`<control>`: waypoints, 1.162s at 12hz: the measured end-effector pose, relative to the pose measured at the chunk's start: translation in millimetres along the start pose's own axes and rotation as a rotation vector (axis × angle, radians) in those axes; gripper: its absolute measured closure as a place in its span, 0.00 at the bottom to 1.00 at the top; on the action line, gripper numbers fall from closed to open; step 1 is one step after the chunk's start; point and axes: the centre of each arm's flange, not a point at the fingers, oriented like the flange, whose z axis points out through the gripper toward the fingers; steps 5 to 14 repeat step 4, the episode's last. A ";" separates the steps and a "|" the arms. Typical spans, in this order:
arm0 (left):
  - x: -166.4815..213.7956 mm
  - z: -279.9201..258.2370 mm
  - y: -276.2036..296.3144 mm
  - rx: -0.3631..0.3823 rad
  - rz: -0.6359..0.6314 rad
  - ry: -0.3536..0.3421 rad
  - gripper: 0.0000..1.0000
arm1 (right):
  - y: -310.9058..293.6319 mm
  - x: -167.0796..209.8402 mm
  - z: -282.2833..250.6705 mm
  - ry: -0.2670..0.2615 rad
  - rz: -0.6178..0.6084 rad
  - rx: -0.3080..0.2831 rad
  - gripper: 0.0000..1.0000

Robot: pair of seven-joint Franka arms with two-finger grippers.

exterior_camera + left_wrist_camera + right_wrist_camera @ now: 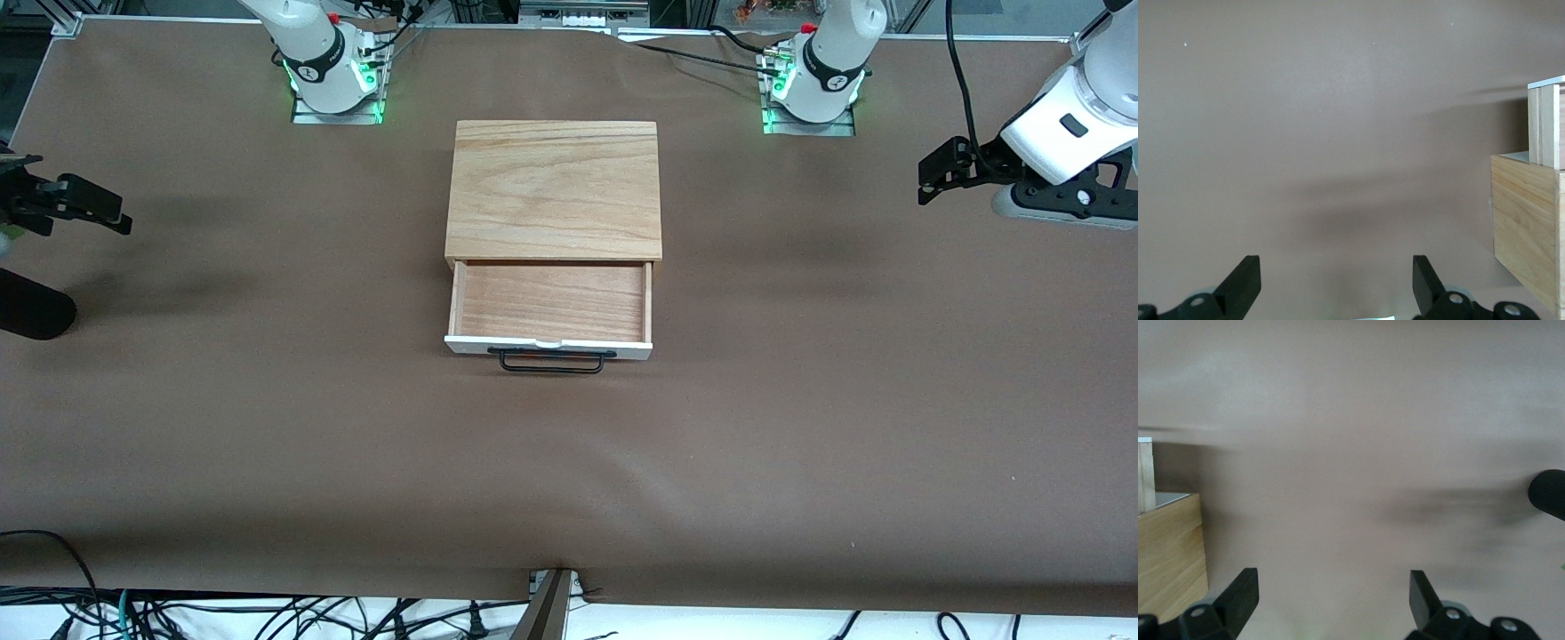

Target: Pull top drawer with both arms simultaneously

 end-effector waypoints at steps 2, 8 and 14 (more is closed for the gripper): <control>0.4 0.8 -0.1 0.000 -0.001 -0.002 0.00 | 1.0 -0.2 0.2 -0.002 0.004 0.000 0.00; 0.8 1.6 -0.1 0.000 -0.001 -0.004 0.00 | 2.4 -0.4 0.7 -0.003 0.016 0.000 0.00; 0.8 1.6 -0.1 0.000 -0.001 -0.004 0.00 | 2.4 -0.4 0.7 -0.003 0.016 0.000 0.00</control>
